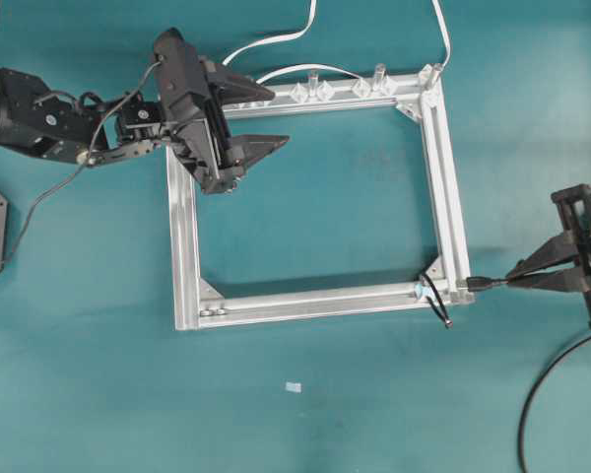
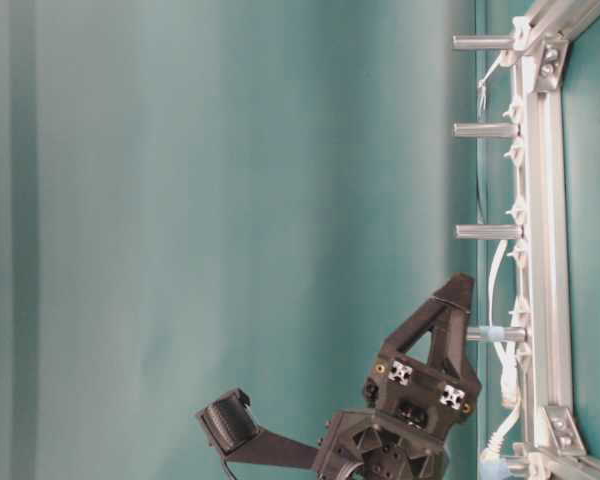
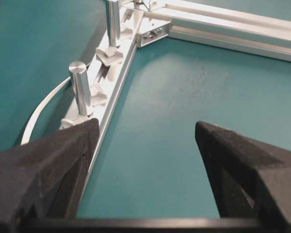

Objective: Insert the wire through the string loop located on the right side.
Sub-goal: 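Push the USB plug leftward through the zip-tie loop with the right gripper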

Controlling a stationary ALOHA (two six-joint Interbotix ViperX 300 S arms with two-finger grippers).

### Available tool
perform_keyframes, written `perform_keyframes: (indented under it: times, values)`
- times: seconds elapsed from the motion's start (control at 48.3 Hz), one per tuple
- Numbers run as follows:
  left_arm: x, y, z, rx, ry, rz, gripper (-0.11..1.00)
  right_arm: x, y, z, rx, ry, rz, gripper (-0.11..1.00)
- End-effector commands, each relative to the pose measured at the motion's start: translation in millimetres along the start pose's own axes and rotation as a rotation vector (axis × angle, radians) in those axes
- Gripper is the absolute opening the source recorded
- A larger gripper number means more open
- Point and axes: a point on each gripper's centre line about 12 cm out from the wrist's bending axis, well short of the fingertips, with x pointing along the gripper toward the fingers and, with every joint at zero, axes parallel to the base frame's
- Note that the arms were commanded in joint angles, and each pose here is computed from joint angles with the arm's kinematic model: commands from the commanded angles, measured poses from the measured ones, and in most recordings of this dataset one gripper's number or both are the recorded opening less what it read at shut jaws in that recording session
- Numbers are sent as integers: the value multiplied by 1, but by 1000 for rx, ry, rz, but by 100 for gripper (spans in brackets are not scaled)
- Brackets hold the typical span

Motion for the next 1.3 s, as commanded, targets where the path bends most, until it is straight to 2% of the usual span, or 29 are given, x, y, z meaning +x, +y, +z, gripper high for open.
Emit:
perform_keyframes:
  times: [0.0, 0.828, 1.283]
  values:
    - [-1, -2, 17, -3, -49, -7, 80, 0, 1, 5, 2, -18, 1, 7]
    - [-1, -2, 17, -3, -49, -6, 80, 10, 5, 17, -3, 6, -5, 7]
    - [0, -1, 20, 0, -58, -3, 80, 35, 9, 40, -27, 7, -38, 7]
